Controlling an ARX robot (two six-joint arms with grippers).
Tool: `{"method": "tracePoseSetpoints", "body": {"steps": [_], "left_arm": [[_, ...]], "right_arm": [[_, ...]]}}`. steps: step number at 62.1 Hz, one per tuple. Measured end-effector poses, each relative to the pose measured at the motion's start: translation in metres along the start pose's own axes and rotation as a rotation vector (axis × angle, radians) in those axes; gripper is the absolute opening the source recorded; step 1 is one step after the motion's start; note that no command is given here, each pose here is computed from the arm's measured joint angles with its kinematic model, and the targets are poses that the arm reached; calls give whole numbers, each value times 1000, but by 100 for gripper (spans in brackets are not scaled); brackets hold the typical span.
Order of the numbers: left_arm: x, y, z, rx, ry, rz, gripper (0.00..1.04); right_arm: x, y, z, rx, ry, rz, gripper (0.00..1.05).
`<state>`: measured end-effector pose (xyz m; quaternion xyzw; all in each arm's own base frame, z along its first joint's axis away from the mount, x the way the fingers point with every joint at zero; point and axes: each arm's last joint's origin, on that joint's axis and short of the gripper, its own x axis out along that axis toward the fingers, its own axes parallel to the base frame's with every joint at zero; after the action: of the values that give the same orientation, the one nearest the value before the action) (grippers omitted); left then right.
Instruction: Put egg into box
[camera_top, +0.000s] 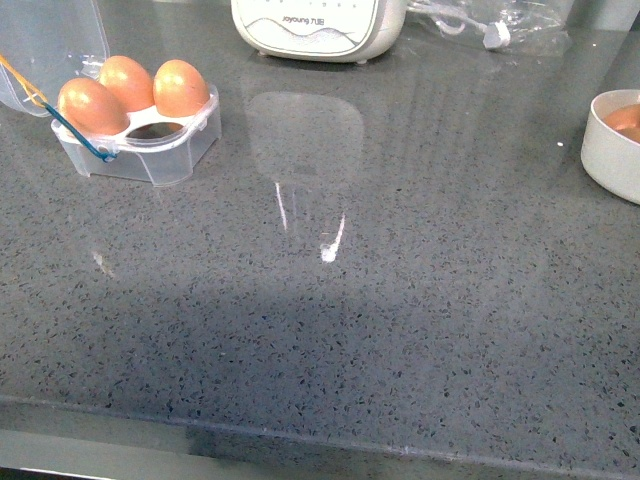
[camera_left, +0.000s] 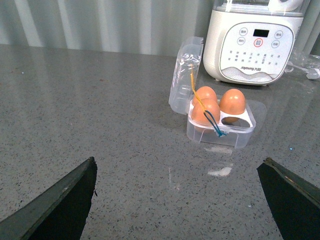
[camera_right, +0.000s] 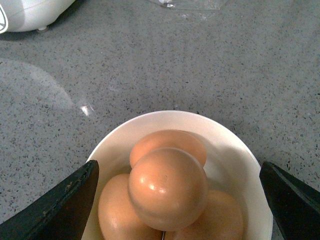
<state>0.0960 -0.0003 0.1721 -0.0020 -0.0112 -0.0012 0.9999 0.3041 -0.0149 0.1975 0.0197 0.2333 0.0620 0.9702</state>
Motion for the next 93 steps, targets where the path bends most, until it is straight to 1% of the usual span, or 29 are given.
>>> {"method": "tracePoseSetpoints", "body": {"steps": [12, 18, 24, 28, 33, 35, 44, 54, 64, 72, 78, 87, 93], "left_arm": [[0, 0, 0, 0, 0, 0, 98], [0, 0, 0, 0, 0, 0, 98], [0, 0, 0, 0, 0, 0, 98], [0, 0, 0, 0, 0, 0, 98], [0, 0, 0, 0, 0, 0, 98], [0, 0, 0, 0, 0, 0, 98], [0, 0, 0, 0, 0, 0, 98], [0, 0, 0, 0, 0, 0, 98], [0, 0, 0, 0, 0, 0, 98], [0, 0, 0, 0, 0, 0, 98], [0, 0, 0, 0, 0, 0, 98], [0, 0, 0, 0, 0, 0, 98], [0, 0, 0, 0, 0, 0, 98]], "right_arm": [[1, 0, -2, 1, 7, 4, 96], [1, 0, -2, -1, 6, 4, 76], [1, 0, -2, -3, 7, 7, 64], [1, 0, -2, -4, 6, 11, 53], [1, 0, -2, -7, 6, 14, 43], [0, 0, -2, -7, 5, 14, 42], [-2, 1, 0, -8, 3, 15, 40], [-13, 5, 9, -17, -29, 24, 40], [-31, 22, 27, -44, -99, 66, 40], [-48, 51, 45, -85, -171, 154, 40], [-57, 82, 58, -116, -212, 271, 40], [-59, 122, 66, -139, -206, 443, 40], [-50, 144, 68, -142, -182, 524, 40]]}}
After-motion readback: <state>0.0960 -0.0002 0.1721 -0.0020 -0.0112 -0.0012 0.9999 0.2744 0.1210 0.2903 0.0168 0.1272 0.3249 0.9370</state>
